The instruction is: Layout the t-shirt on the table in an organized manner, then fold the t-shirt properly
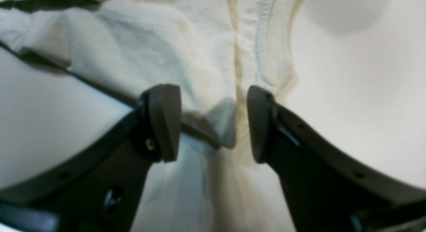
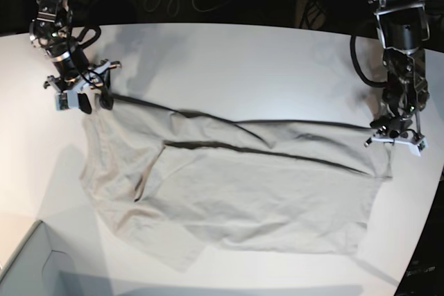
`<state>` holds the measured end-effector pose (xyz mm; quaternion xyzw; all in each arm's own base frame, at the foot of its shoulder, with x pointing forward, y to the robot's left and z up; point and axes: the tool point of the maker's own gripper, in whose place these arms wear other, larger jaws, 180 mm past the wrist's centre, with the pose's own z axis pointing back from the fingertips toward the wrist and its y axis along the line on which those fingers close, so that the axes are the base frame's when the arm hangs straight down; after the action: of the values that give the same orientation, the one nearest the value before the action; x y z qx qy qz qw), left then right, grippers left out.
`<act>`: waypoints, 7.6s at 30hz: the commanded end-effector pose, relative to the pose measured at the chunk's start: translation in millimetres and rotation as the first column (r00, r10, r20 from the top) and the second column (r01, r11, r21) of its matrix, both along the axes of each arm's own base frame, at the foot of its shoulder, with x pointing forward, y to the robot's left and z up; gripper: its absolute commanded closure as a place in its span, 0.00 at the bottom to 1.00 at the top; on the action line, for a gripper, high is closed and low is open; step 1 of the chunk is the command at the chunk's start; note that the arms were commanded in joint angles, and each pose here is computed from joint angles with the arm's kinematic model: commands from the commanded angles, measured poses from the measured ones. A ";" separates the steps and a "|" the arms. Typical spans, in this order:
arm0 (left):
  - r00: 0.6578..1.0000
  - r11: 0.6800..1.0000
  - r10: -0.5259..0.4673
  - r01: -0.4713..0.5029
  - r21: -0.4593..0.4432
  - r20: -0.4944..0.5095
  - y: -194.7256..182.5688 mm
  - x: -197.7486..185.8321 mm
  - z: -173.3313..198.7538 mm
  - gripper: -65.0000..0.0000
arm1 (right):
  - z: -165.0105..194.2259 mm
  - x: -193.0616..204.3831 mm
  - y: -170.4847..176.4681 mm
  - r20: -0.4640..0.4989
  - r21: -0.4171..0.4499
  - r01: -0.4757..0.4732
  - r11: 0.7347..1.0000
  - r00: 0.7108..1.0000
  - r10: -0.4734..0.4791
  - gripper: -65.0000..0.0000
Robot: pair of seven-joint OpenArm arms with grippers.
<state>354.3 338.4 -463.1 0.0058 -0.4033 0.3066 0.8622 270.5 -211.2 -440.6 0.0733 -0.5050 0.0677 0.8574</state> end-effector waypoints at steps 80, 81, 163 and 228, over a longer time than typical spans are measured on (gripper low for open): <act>0.996 0.996 0.000 -0.007 0.086 0.090 33.3 16.9 45.5 1.00 | 39.2 35.6 -54.8 -0.041 -0.163 -0.075 0.984 0.997 0.070 1.00; 0.995 0.995 -0.009 -0.001 0.099 0.095 34.5 13.9 48.9 1.00 | 47.0 36.6 -58.9 -0.026 -0.178 -0.066 0.982 0.998 0.062 1.00; 0.995 0.988 -0.098 0.094 0.121 0.024 10.4 -132.9 96.7 0.28 | 89.9 -37.5 -72.2 0.186 -0.149 0.126 0.981 0.978 -0.098 0.54; 0.984 0.983 -0.176 0.178 0.047 -0.034 -6.5 52.9 9.7 0.60 | -40.4 120.4 -46.7 -0.219 0.104 0.079 0.991 0.974 -0.055 1.00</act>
<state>400.3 327.7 -462.2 -0.0021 -0.3907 0.2188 0.8941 396.8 -251.2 -475.2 0.1233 -0.4400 -0.0127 0.8894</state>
